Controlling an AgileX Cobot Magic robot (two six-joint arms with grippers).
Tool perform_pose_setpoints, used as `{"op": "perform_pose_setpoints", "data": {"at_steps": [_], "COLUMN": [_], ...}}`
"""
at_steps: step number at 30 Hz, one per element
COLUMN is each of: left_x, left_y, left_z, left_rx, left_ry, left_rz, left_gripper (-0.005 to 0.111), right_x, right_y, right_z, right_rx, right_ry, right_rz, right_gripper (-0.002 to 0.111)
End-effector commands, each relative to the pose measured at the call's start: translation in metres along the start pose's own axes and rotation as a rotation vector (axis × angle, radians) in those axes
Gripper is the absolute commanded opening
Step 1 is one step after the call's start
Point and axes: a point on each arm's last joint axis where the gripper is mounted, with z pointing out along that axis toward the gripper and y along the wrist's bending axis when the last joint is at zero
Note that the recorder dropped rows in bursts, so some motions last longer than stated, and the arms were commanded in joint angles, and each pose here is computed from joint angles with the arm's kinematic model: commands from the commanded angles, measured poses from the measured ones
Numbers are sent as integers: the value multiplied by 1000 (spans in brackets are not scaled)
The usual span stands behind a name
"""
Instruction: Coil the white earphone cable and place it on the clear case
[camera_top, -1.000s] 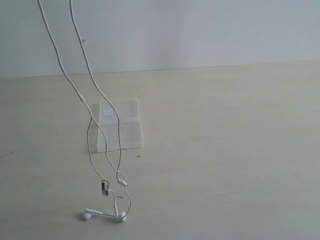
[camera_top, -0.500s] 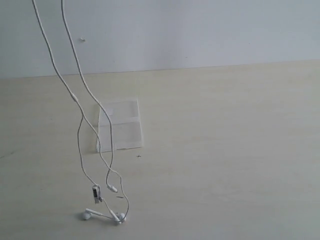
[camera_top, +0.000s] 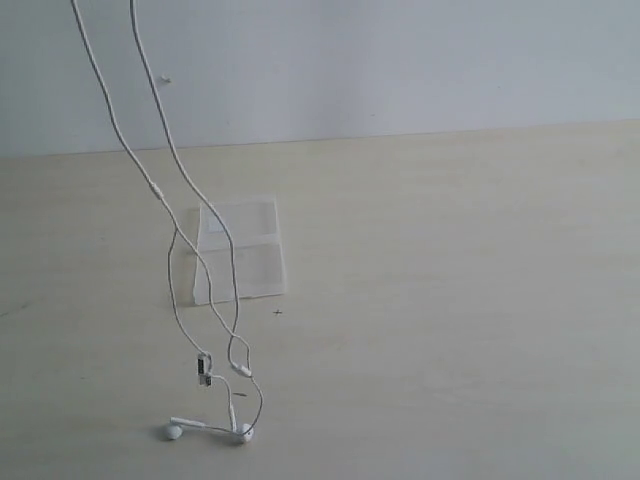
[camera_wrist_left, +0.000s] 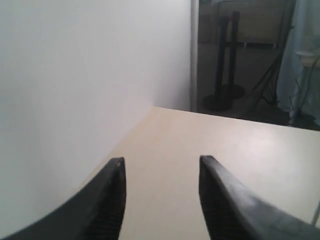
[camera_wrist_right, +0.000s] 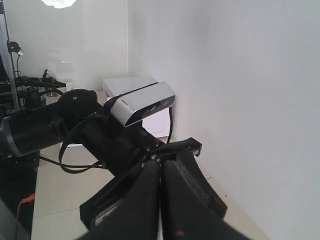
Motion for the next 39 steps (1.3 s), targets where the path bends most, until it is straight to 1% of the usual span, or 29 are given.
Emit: {"op": "perform_pose_setpoints", "data": {"at_steps": [1, 6, 10, 12, 13, 17, 20, 22, 23, 25, 28, 30, 33, 34, 37, 39], "left_x": [-1, -2, -8, -16, -18, -22, -23, -21, -18, -13, -11, -8, -7, -7, -14, -16], "left_y": [-12, -15, -25, -38, -41, -49, -49, -47, -47, -45, -44, -44, -45, -45, -48, -49], "left_z": [11, 8, 1, -7, -9, -13, -13, -12, -13, -13, -14, -16, -18, -18, -19, -18], "left_rx": [63, 53, 39, 29, 27, 20, 29, 24, 10, -9, -19, -42, -59, -60, -74, -54], "left_ry": [8, 24, 35, 25, 21, 15, -2, 14, 57, 108, 136, 188, 216, 214, 153, 118], "left_rz": [56, 69, 84, 125, 134, 149, 141, 145, 164, 157, 165, 188, 168, 157, 149, 123], "left_gripper": [49, 60, 60, 60, 60, 60, 60, 60, 60, 60, 60, 60, 60, 60, 60, 60], "right_x": [-4, -4, -1, 5, 8, 16, 16, 17, 18, 20, 19, 20, 19, 19, 19, 19], "right_y": [2, 2, -2, -7, -9, -15, -15, -16, -18, -20, -20, -23, -24, -24, -24, -24], "right_z": [-2, -2, -1, 6, 10, 20, 21, 21, 20, 20, 20, 19, 19, 19, 19, 19], "right_rx": [-7, 0, 33, 36, 36, 29, 19, 35, 60, 75, 82, 115, 127, 127, 125, 125], "right_ry": [-17, -16, 11, 33, 41, 63, 59, 68, 90, 106, 103, 111, 107, 107, 108, 108], "right_rz": [-6, -12, -43, -41, -38, -46, -44, -67, -101, -113, -115, -132, -138, -138, -138, -138], "right_gripper": [0, 0, 0, 0, 0, 0, 0, 0, 0, 0, 0, 0, 0, 0, 0, 0]}}
